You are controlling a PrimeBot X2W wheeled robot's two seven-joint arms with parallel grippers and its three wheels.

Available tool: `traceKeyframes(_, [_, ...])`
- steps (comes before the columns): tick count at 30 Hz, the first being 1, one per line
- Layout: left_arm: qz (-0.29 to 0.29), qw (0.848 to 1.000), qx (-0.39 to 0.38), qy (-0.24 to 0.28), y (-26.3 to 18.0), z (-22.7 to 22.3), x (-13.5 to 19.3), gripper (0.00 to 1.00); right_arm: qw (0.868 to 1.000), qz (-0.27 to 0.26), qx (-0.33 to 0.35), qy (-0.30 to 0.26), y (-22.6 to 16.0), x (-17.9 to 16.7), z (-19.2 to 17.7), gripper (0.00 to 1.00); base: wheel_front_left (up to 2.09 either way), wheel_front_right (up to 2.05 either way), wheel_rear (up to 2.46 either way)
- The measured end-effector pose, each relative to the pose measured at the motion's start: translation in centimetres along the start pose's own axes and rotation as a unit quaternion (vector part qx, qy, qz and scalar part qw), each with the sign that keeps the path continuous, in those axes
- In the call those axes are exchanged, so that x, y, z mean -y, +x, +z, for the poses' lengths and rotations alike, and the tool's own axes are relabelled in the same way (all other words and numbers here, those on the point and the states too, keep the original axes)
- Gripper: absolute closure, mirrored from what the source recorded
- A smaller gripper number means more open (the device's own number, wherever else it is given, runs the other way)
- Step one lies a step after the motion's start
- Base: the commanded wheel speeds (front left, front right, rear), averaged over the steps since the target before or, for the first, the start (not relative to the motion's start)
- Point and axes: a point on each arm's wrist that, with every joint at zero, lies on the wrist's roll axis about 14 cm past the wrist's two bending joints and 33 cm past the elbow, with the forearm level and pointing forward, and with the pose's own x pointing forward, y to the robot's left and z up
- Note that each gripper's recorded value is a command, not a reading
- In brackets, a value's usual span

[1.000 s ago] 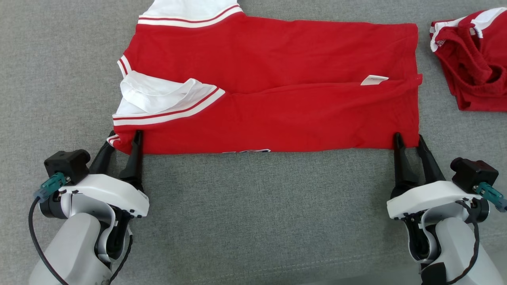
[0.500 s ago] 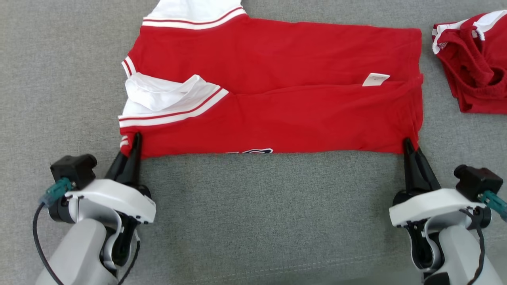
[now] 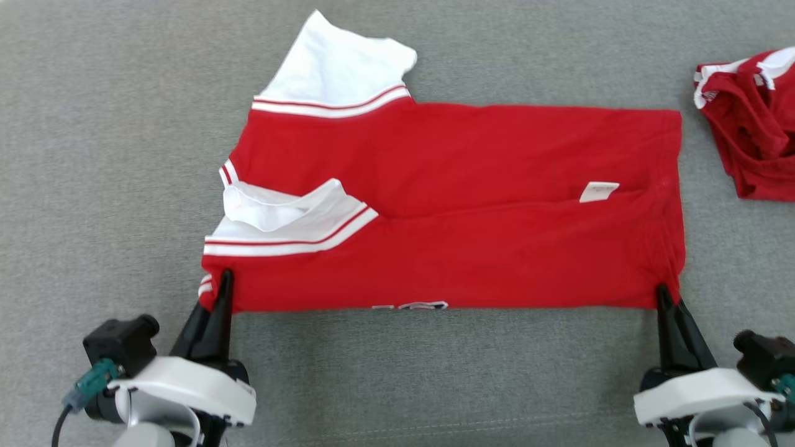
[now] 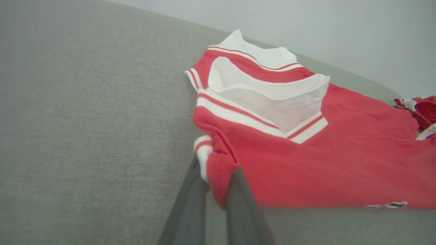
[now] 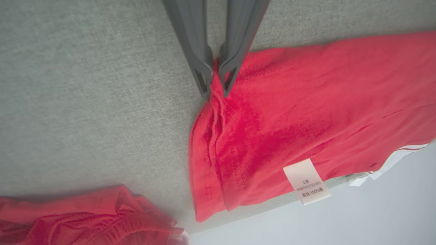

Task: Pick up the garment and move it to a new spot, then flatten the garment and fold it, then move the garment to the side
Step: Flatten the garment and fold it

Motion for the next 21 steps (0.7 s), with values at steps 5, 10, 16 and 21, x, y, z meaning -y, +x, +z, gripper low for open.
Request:
traceKeyframes(5, [0.018,1.000,-0.002,-0.011,-2.5,-0.2,-0.4,1.00,1.000,-0.012,-0.016,-0.006,-1.0,0.9,-0.9,1.00,0.00,0.00,0.00])
traceKeyframes(10, [0.028,0.999,-0.012,-0.031,-4.7,-1.0,0.0,1.00,0.999,-0.021,-0.033,-0.010,-2.1,1.6,-1.6,1.00,0.00,0.00,0.00])
traceKeyframes(16, [0.032,0.997,-0.036,-0.059,-6.1,-2.7,0.9,1.00,0.999,-0.031,-0.037,-0.009,-2.7,2.0,-1.6,1.00,0.00,0.00,0.00])
traceKeyframes(21, [0.031,0.996,-0.043,-0.066,-6.2,-3.3,1.3,1.00,0.998,-0.035,-0.046,-0.009,-3.0,2.3,-1.9,1.00,0.00,0.00,0.00])
